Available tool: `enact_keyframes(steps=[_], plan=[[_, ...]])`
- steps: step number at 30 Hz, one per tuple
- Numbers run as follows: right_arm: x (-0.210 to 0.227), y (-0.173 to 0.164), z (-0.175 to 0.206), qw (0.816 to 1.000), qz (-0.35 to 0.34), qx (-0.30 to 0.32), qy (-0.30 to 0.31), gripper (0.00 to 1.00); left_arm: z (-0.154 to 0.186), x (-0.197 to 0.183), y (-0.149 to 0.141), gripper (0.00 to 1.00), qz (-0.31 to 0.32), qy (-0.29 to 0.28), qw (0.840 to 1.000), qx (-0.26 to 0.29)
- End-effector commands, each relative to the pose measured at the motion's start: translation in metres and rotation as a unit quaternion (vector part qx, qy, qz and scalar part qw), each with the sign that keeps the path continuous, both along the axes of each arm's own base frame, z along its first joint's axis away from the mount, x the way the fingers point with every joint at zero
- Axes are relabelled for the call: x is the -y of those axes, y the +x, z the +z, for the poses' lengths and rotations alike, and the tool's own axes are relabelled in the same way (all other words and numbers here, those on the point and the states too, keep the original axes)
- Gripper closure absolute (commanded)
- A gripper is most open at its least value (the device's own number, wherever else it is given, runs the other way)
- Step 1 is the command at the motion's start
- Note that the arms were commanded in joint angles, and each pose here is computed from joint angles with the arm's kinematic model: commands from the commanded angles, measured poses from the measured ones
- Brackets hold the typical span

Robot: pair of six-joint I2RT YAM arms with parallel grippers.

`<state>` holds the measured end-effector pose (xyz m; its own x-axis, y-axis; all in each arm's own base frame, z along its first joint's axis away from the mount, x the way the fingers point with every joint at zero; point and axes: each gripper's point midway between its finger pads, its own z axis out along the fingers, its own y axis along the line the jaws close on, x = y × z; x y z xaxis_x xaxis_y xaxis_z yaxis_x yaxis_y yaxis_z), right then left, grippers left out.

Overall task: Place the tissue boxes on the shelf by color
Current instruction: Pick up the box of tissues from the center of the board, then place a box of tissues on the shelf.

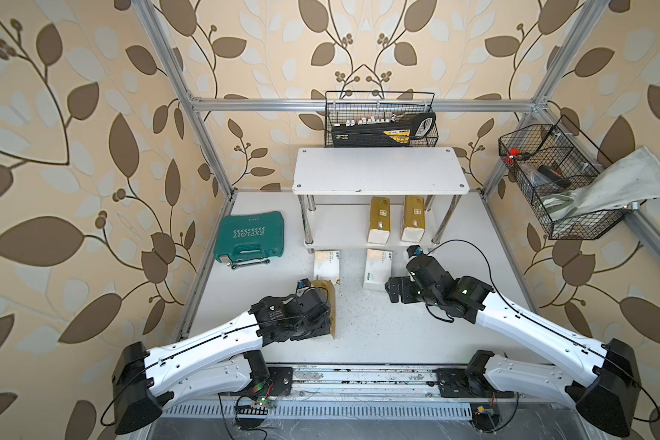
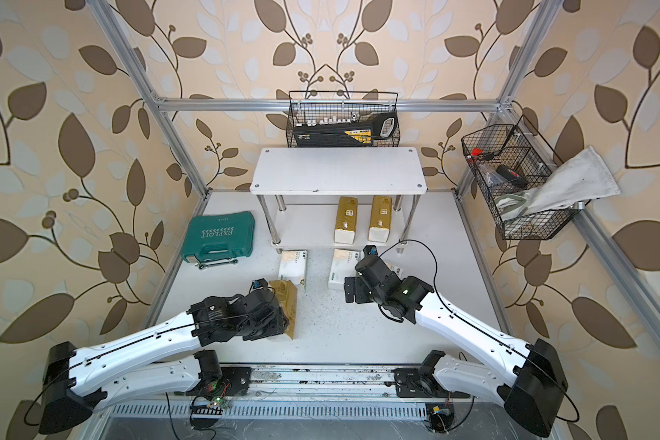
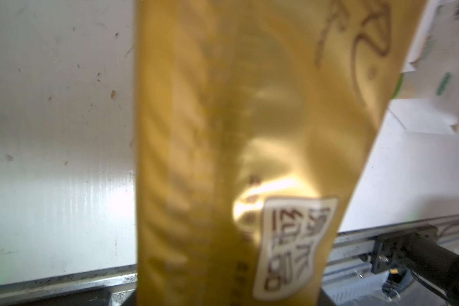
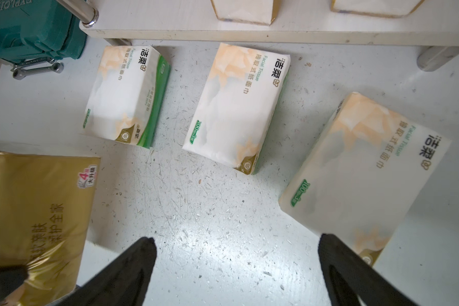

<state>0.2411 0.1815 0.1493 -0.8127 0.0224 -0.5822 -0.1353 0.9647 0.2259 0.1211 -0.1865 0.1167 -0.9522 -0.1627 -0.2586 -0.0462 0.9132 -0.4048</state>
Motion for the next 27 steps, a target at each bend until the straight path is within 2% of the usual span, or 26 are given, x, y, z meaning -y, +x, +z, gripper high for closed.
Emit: enact_keyframes(steps=[1,8,17,27], plan=[[0.006,-0.005,-0.006,1.0,0.001,-0.011,-0.008,0.01,0.028,0.002,-0.005,0.48,-0.043,-0.038,0.998,0.034],[0.012,0.0,-0.006,1.0,-0.007,-0.013,-0.005,0.01,0.071,0.004,0.002,0.45,-0.065,-0.101,0.986,0.115],[0.021,0.001,-0.007,1.0,-0.016,-0.015,-0.008,0.01,0.104,0.003,0.034,0.43,-0.048,-0.058,0.979,0.192],[0.029,0.0,-0.013,0.999,-0.025,-0.021,-0.014,0.01,0.106,0.01,0.094,0.45,-0.022,-0.058,0.982,0.179]])
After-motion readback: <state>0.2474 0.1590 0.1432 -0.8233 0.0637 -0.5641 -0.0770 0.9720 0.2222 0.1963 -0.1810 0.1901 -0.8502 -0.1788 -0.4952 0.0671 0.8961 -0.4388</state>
